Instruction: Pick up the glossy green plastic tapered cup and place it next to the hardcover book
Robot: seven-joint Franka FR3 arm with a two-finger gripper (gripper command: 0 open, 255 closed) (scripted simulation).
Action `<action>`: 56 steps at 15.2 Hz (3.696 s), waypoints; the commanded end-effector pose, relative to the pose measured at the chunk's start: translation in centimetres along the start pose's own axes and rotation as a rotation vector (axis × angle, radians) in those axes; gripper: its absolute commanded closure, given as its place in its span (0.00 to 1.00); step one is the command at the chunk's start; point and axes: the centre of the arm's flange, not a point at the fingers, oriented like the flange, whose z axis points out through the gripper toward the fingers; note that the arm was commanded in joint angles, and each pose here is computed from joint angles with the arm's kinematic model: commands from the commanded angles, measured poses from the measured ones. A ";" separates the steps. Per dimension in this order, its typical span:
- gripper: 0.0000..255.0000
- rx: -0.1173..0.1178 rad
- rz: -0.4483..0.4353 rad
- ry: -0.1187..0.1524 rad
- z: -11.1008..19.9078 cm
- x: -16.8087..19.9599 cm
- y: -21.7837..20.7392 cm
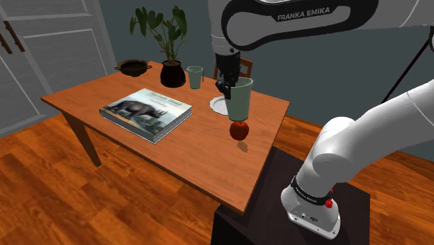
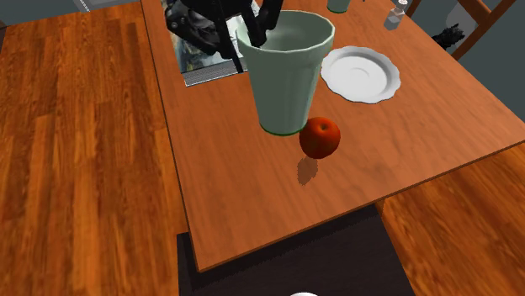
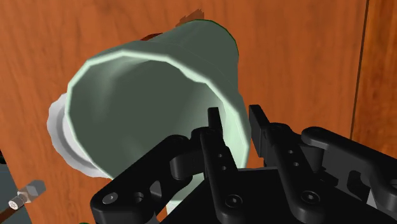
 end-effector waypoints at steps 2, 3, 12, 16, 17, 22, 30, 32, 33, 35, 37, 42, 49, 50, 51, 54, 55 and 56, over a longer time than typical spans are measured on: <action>1.00 0.000 0.000 0.000 -0.5 3.2 -0.7; 1.00 0.000 0.000 0.000 -0.6 4.5 -1.0; 1.00 0.000 0.000 0.000 -1.9 16.0 -3.3; 1.00 0.000 0.000 0.000 -2.4 21.2 -4.4; 1.00 0.000 0.000 0.000 -2.6 22.5 -4.6; 1.00 0.000 0.000 0.000 -0.6 23.6 -5.3; 1.00 0.000 0.000 0.000 3.5 23.9 -6.2; 1.00 0.000 0.000 0.000 4.5 23.9 -6.4; 1.00 0.000 0.000 0.000 5.0 24.0 -6.6; 1.00 0.000 0.000 0.000 6.0 24.0 -6.8; 1.00 0.000 0.000 0.000 7.1 24.1 -7.0; 1.00 0.000 0.000 0.000 9.7 24.2 -7.6; 1.00 0.000 0.000 0.000 13.3 24.4 -8.4; 1.00 0.000 0.000 0.000 13.8 24.4 -8.5; 1.00 0.000 0.000 0.000 14.3 24.5 -8.6; 1.00 0.000 0.000 0.000 15.8 24.5 -9.0; 1.00 0.000 0.000 0.000 16.3 24.6 -9.1; 1.00 0.000 0.000 0.000 16.9 24.6 -9.2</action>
